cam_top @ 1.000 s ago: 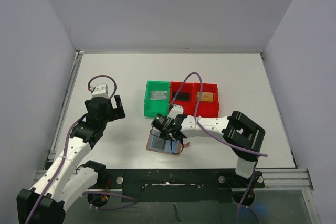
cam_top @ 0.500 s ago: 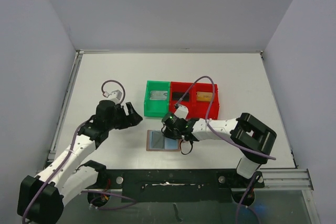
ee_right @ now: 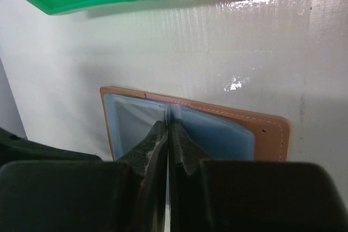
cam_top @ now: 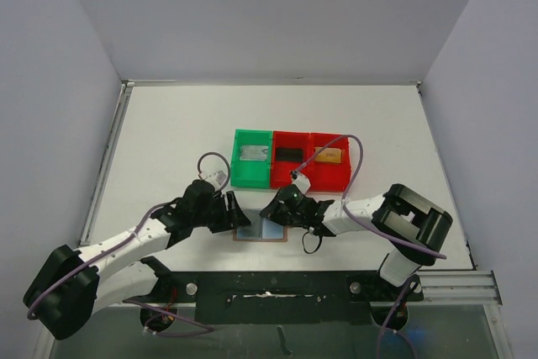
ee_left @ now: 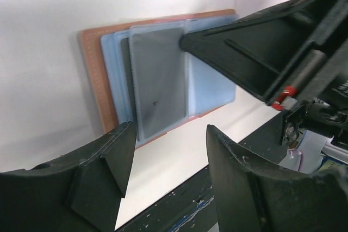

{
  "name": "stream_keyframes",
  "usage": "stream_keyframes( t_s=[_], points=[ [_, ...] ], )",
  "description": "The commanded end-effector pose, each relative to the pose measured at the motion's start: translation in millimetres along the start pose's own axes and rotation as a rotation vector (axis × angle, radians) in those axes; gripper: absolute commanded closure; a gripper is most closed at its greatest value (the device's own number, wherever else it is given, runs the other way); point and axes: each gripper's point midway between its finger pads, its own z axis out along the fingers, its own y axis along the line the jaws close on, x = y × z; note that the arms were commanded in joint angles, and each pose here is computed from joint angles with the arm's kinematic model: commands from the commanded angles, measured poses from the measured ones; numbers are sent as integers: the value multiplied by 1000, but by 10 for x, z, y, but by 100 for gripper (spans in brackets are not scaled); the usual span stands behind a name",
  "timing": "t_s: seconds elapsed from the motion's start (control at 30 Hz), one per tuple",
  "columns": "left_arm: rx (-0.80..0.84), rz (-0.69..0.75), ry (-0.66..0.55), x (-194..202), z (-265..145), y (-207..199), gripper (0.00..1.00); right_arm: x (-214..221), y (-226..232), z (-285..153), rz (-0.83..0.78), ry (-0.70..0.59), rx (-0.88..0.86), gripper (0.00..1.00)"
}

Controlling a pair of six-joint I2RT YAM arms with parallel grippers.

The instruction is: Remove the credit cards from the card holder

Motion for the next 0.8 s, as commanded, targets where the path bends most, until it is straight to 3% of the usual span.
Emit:
stream_keyframes(
  t_s=[0.0, 0.53, 0.77],
  points=[
    [85, -71, -43, -76, 96, -153, 48, 242, -353, 34, 1, 88, 63, 100],
    [66, -99, -47, -72, 183, -101, 57, 284, -443, 55, 39, 103, 69, 100],
    [-112, -83, -128, -234, 44, 132, 44, 293, -479, 65, 46, 107, 80, 100]
  ],
)
